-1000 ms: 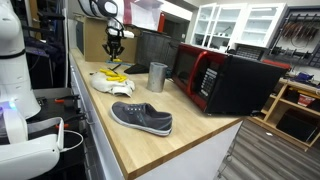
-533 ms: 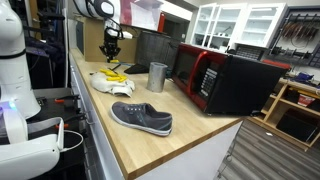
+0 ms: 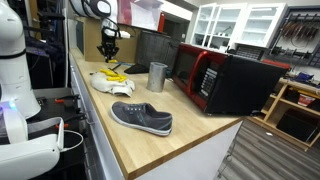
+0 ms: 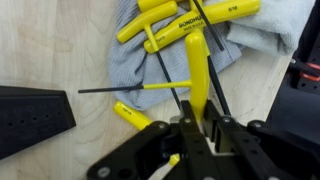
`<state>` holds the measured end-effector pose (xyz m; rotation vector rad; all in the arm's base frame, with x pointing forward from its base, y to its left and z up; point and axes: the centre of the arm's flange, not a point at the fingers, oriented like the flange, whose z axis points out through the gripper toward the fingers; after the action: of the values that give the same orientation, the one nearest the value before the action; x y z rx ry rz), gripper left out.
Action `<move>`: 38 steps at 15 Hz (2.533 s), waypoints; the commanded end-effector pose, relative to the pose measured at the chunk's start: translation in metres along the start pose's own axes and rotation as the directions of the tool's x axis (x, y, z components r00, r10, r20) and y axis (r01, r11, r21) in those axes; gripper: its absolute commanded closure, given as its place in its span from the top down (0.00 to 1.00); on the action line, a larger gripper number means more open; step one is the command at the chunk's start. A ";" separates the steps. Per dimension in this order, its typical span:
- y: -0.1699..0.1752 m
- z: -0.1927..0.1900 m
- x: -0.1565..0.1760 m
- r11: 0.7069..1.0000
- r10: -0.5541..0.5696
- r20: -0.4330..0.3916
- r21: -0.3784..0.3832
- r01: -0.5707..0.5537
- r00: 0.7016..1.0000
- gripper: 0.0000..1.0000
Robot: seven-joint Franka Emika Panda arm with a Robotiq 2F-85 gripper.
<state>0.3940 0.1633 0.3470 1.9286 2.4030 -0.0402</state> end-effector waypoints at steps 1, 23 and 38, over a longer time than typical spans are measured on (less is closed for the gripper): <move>-0.008 -0.009 -0.004 0.980 0.199 -0.047 -0.017 -0.200 0.979 0.04; 0.061 -0.015 -0.031 0.183 0.982 -0.057 0.104 -0.978 0.178 0.04; 0.143 0.012 -0.021 0.225 0.970 0.006 0.362 -0.905 0.243 0.93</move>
<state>0.4974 0.1606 0.3446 3.3527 0.5645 -0.0238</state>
